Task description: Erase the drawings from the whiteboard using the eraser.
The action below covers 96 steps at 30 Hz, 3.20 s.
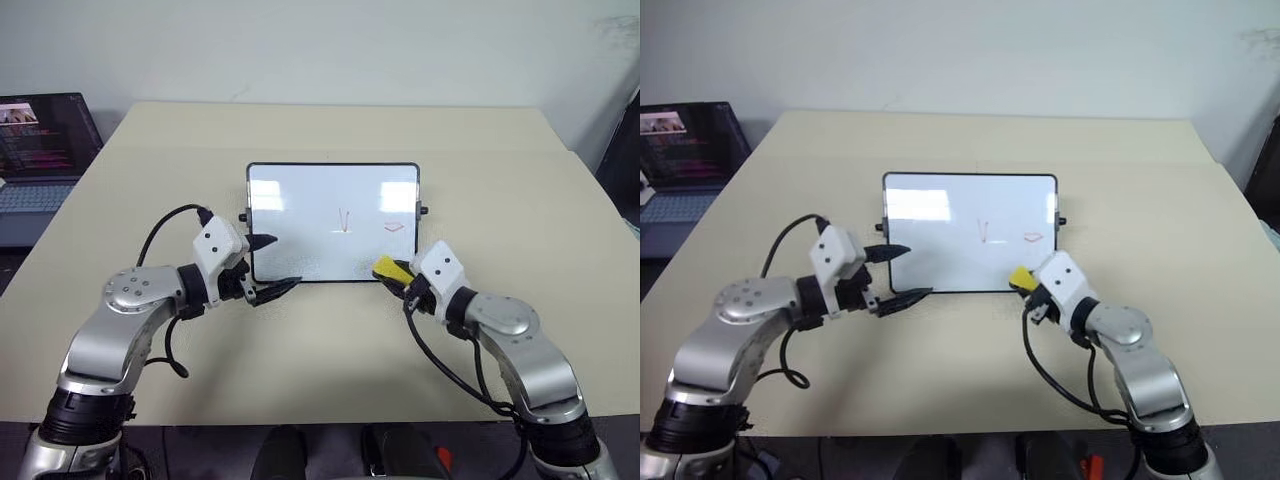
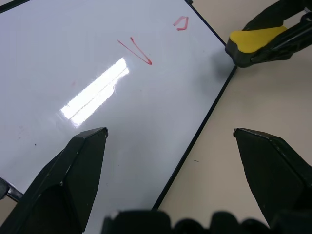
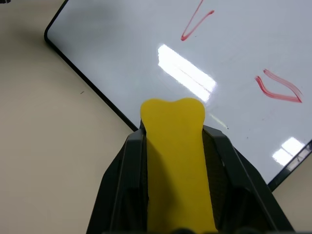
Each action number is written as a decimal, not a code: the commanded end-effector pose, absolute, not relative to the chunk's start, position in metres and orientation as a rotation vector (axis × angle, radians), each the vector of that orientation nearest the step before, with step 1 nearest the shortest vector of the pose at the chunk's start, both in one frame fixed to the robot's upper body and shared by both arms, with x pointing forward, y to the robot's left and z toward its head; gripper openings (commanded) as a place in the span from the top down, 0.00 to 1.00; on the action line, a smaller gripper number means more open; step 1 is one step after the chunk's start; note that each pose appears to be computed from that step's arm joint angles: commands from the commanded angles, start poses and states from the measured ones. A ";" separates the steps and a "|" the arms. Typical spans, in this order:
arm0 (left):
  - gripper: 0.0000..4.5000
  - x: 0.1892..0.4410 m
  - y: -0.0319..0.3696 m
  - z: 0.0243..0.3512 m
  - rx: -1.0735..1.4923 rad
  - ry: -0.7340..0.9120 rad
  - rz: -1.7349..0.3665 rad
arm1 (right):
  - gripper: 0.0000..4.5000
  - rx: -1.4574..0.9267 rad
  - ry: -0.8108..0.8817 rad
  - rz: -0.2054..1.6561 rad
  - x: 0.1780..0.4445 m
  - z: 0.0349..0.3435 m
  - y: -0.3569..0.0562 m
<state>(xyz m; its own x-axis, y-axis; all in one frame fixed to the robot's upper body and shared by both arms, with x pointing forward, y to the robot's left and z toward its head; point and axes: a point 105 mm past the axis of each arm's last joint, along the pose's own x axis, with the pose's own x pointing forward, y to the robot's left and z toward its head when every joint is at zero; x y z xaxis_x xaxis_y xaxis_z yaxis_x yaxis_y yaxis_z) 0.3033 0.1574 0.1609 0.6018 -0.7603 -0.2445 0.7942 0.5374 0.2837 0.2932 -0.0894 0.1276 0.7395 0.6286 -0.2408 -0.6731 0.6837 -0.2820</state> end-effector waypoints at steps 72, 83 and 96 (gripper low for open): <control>0.00 0.298 0.149 0.161 0.367 0.059 -0.925 | 0.74 -0.602 -0.063 0.781 0.366 0.177 -0.049; 0.00 0.302 0.131 0.163 0.388 0.040 -1.050 | 0.74 -0.473 -0.015 0.694 0.312 0.173 -0.099; 0.00 0.316 0.120 0.174 0.403 0.005 -1.137 | 0.74 -0.354 0.058 0.515 0.295 0.147 -0.123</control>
<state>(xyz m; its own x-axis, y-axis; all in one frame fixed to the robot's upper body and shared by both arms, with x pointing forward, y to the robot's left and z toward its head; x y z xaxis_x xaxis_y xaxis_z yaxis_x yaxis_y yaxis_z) 0.3141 0.1229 0.1626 0.4306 -0.8717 -0.2339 0.8915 0.3704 0.2607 0.2932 -0.1181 0.1273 0.8366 0.4989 -0.2260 -0.5466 0.7872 -0.2856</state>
